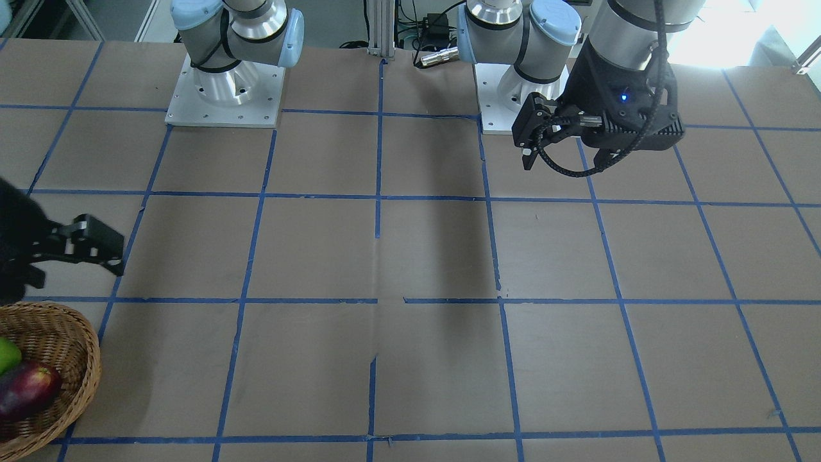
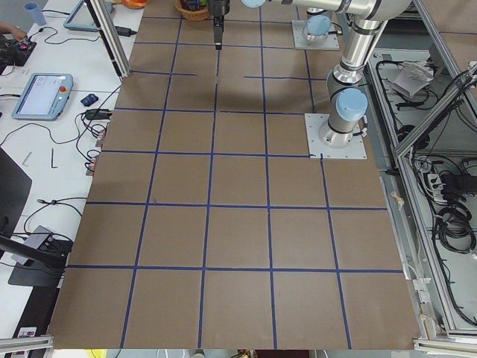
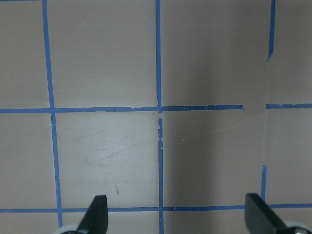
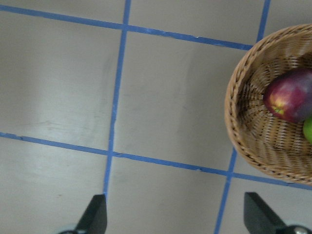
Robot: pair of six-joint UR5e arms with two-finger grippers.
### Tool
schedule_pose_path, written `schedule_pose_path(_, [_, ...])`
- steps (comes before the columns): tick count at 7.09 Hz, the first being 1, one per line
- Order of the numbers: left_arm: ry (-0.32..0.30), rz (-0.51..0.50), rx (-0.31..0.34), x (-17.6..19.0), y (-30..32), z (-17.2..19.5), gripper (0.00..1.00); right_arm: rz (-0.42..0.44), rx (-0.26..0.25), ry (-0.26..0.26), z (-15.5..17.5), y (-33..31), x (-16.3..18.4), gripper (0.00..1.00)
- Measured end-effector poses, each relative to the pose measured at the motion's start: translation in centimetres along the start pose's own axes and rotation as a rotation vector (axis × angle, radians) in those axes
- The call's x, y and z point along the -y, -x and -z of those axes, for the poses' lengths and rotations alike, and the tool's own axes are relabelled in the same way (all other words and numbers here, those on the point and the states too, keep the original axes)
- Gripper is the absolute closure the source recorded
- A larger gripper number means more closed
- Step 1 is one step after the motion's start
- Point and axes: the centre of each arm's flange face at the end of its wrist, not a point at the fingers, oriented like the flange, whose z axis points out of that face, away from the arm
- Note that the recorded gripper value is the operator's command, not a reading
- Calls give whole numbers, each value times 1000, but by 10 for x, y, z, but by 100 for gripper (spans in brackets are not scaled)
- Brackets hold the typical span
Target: Put all apples into basket
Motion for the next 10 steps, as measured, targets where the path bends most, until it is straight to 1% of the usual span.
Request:
schedule_pose_path(1, [0,0,0,0,0,1,0,-52,-10,-1,6,59,-4,0])
schedule_pose_path(2, [1,0,1,-1,0,1,0,-97,-17,-12,15,109,-14,0])
schedule_pose_path(3, [3,-2,2,-4,0,2,0,-118,-20,-24,27,149,-36,0])
schedule_pose_path(4, [0,-5,1,-8,-1,6,0,-119,-22,-18,30,169,-61,0])
schedule_pose_path(5, [-5,-10,1,-12,-1,10,0,-114,-28,-10,26,173,-87,0])
schedule_pose_path(6, [-7,-13,1,-15,-1,13,0,-108,-55,-15,22,168,-107,0])
schedule_pose_path(7, [-5,-12,1,-14,-1,12,0,-91,-99,-17,21,157,-117,0])
schedule_pose_path(8, [2,-12,2,-12,-1,9,0,-74,-119,-12,21,149,-121,0])
schedule_pose_path(10, [15,-8,7,-4,1,3,0,-63,-122,-15,24,145,-124,0])
